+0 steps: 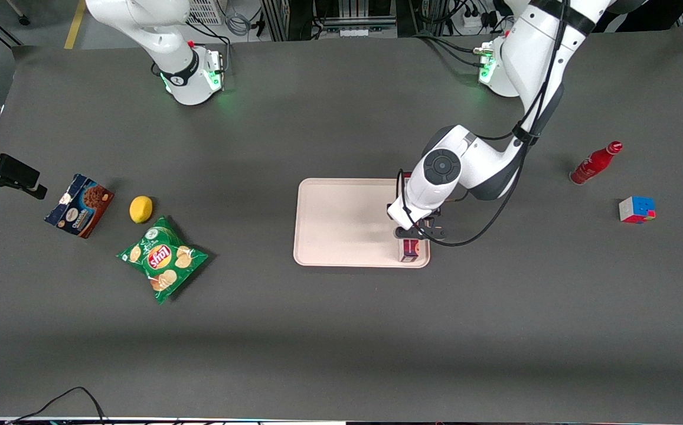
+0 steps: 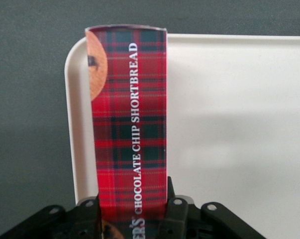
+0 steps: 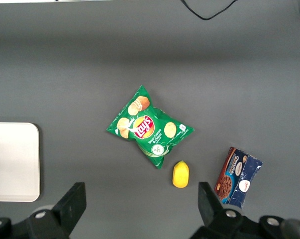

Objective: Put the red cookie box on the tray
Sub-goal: 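Lower the held box onto the tray surface with the left gripper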

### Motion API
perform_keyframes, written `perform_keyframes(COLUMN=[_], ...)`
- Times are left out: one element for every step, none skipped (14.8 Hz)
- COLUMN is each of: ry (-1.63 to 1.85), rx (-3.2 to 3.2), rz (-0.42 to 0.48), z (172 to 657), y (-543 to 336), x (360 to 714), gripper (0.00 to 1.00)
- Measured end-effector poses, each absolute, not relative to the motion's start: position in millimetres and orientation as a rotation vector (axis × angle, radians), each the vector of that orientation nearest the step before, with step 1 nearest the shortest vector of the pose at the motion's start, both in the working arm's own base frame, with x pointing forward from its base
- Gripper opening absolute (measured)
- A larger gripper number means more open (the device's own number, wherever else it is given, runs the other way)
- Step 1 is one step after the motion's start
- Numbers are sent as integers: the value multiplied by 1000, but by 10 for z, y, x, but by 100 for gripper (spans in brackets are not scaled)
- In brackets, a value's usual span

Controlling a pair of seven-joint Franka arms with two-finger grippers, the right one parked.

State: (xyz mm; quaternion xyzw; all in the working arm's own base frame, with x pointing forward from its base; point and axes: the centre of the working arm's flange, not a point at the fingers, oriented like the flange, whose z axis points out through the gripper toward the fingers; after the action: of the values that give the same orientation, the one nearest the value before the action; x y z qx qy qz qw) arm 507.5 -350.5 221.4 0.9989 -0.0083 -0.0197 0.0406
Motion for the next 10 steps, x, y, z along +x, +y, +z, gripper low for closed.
perform_keyframes(ry=[-24,-23,-22,-20,-20,-19,-18,-18,-18,-18], rx=[3059,3058,3058,3058,3058,3058,3058,3058,3058,3058], rz=[-59,-58,-57,-57,-57,-57,-57,-56,-57,-57], z=[2216,2216,2217,2217,2217,2218,2217,2217,2217,2217], y=[-3504,-3503,-3500,-3496,-3494,-3493,-3493,-3493,-3493,-3493], x=[5077,5079,5082,5085,5087,5087,5088,5088,5088,5088], gripper=[50,59,69,81,90,99,100,100,100,100])
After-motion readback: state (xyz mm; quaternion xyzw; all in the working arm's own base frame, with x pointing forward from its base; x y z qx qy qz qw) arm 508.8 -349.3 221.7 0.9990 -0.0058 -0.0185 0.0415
